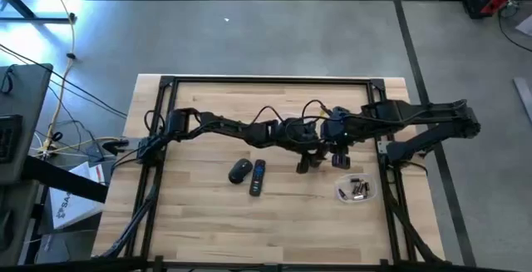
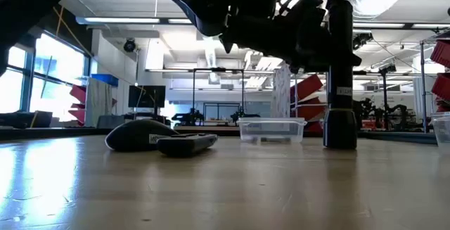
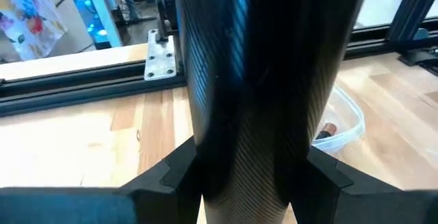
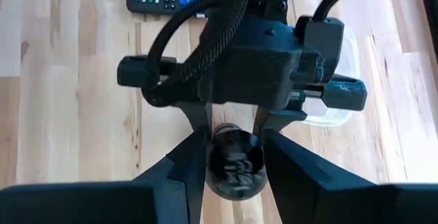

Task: Insert battery
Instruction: Close the flashlight battery compartment

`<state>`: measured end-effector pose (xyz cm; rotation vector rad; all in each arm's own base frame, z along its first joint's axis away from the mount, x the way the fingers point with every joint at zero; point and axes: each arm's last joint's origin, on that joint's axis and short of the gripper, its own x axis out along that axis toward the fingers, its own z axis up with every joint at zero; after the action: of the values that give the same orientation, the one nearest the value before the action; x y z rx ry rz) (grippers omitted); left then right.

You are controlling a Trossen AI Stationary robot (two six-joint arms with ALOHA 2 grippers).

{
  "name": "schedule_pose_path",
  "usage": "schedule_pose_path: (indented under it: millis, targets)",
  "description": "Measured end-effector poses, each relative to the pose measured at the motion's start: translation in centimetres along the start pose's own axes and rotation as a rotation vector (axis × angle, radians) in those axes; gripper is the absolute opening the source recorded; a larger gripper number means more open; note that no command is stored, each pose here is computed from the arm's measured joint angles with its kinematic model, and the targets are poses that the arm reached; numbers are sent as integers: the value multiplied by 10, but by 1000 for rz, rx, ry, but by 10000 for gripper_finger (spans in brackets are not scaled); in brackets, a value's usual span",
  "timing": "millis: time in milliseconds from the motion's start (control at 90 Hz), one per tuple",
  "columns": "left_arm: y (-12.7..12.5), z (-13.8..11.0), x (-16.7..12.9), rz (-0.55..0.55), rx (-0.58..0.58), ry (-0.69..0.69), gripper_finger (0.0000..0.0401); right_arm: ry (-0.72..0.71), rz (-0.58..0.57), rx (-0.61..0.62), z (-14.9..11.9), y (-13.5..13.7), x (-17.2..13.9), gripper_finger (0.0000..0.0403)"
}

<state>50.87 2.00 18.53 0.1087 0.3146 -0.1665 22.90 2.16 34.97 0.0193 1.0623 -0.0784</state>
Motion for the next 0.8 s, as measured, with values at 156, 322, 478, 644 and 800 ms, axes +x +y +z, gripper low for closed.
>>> schedule_pose_path:
  millis: [156,322,478,644,800]
  targets:
    - [1,1,0,34,4,-3,146,-24,8,-14,4,0,-8,112]
    - [1,0,0,56,23,-16,146,-54,-54,-19,9,-4,-28,112]
    - [-1,-2,0,60,25,-17,146,46,-40,-61,-1,-4,-30,112]
    - [-4,-2,1,67,60,-15,146,28,5,-157,3,-2,-28,113]
    - [-6,-1,1,61,62,-15,146,70,-2,-223,0,-5,-17,113]
